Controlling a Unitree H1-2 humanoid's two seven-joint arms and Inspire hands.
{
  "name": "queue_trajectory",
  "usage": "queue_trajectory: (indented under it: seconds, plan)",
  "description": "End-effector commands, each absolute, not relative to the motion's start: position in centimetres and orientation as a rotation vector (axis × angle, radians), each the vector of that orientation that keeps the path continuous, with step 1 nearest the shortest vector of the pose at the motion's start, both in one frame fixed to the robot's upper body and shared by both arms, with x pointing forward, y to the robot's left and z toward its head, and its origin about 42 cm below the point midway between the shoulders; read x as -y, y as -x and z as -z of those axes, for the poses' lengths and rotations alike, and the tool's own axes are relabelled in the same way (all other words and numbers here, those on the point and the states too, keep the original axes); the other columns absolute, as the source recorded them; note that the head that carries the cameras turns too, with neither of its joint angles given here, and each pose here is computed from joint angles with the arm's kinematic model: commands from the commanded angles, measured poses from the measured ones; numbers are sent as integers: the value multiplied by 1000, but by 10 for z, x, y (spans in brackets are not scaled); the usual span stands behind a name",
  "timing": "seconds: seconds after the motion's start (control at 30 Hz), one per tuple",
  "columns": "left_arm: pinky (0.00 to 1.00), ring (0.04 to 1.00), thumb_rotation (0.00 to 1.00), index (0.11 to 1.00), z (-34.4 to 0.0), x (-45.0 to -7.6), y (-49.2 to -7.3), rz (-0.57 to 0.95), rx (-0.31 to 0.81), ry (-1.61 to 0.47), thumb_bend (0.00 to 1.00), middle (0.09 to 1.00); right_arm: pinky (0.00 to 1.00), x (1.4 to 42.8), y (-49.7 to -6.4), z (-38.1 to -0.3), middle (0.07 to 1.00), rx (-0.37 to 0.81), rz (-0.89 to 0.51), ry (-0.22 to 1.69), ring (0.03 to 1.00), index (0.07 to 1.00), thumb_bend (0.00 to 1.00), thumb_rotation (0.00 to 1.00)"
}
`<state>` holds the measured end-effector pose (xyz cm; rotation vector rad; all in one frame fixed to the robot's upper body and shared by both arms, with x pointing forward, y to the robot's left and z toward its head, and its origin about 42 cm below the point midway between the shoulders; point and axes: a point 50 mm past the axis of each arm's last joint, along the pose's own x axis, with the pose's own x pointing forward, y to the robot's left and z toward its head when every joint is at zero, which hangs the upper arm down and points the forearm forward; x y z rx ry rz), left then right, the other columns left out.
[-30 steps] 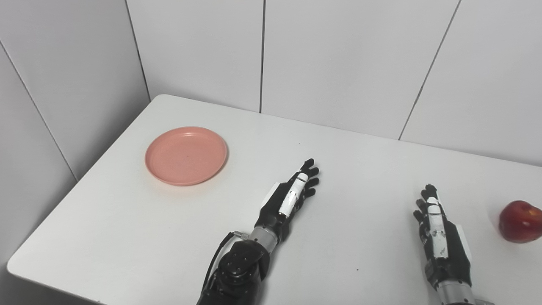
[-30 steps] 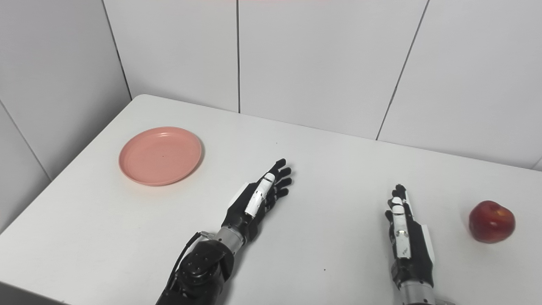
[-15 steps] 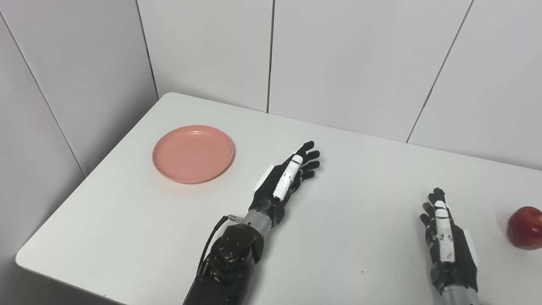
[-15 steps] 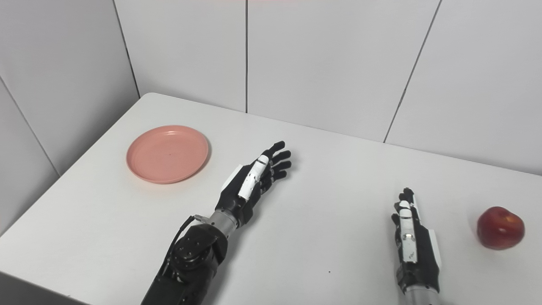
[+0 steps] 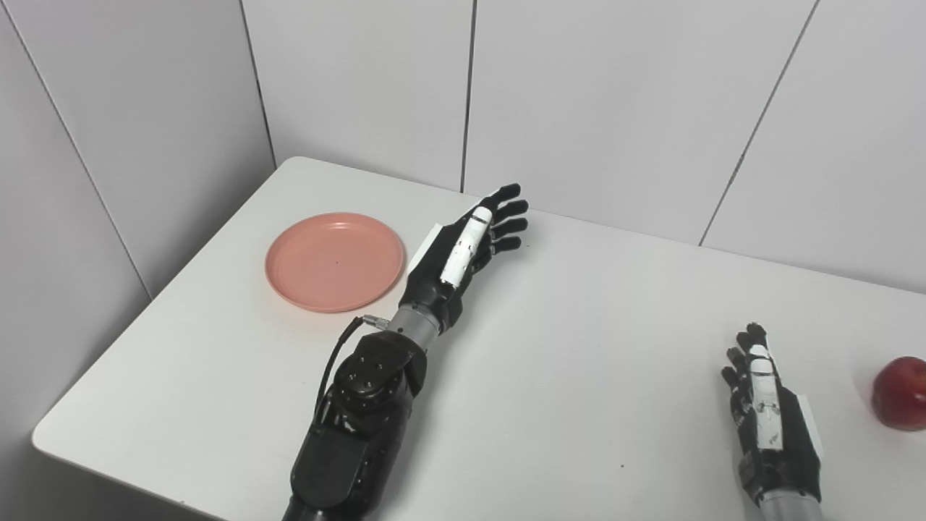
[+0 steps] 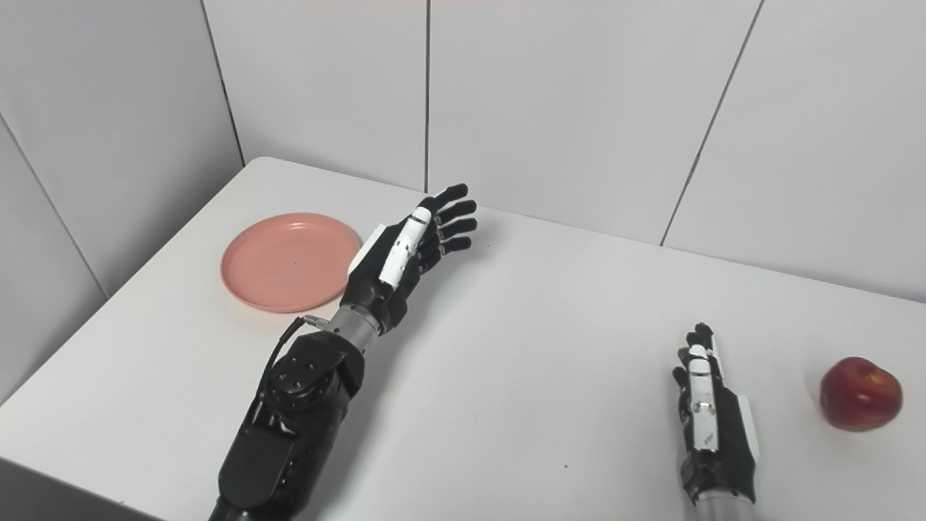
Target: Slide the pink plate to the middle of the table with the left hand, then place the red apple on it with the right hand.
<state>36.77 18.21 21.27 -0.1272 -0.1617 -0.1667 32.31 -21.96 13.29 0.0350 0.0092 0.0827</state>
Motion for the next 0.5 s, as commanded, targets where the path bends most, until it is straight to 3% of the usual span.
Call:
queue_trajectory:
  seconds: [0.0,0.47]
  plan:
    - [855,865,1000,852,-242,-185,-375,178,254,121,410,874,1000,219,-331,-147,1000,66,-98,-26,1000,1000,145,1000]
    - [857,869,1000,858,-273,-231,-389,22,330,115,395,880,1000,221,-330,-148,1000,75,-97,-7,1000,998,134,1000]
